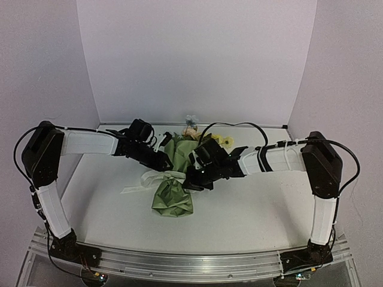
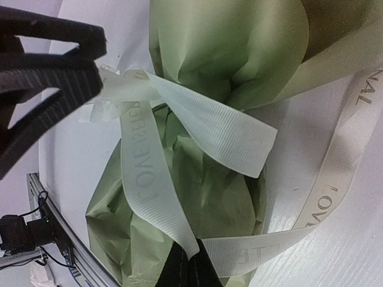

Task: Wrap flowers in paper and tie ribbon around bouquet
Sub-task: Cross the half-tied ribbon over the folded bouquet.

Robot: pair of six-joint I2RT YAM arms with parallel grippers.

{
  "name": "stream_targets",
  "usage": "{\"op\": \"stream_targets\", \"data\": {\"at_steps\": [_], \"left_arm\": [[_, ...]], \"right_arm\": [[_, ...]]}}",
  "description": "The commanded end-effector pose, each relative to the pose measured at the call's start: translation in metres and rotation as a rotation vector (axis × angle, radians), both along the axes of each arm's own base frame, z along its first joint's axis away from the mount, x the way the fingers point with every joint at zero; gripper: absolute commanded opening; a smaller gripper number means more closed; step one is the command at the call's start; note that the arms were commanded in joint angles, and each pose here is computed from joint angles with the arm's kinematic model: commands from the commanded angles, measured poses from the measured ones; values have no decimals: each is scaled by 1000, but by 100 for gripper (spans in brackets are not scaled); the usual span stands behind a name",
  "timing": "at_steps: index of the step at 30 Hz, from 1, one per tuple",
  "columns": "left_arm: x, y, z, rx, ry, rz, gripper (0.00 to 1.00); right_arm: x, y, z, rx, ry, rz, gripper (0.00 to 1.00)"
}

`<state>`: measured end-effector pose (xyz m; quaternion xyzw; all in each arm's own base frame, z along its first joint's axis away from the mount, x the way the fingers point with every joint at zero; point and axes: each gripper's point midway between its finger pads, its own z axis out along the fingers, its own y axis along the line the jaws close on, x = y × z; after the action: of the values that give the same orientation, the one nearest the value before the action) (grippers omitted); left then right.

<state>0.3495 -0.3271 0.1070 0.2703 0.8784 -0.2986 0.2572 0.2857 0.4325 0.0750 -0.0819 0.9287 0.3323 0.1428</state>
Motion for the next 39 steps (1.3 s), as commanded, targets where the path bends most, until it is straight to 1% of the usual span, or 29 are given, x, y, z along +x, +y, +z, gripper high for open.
{"op": "stream_targets", "data": {"at_steps": [1,6,9,11,13,17,27,30,33,36,39], "left_arm": [[2,-2,2,56,-28,-68,36],[9,-1,-3,86,-47,-65,39],[12,-2,-1,98,-67,-73,43],[14,-4,-1,105,-80,-95,46],[14,-8,-2,103,-73,-126,47],[7,-15,-9,92,-24,-176,46],[-7,-19,-21,67,49,-220,45],[-9,-20,-23,64,61,-225,41],[-11,-20,-24,61,70,-224,34],[-11,-20,-23,59,73,-218,25],[-10,-19,-25,68,70,-211,19]], "right_arm": [[6,10,20,40,-1,-12,0],[8,13,19,43,5,-19,0],[10,13,16,42,13,-21,0],[12,13,13,42,22,-24,0],[12,14,11,44,30,-24,0],[14,11,5,40,51,-34,0],[16,1,-3,20,60,-53,0],[17,1,-4,19,59,-54,0],[19,2,-3,22,57,-56,0],[20,4,-1,26,56,-56,0],[22,5,0,29,55,-57,0]]}}
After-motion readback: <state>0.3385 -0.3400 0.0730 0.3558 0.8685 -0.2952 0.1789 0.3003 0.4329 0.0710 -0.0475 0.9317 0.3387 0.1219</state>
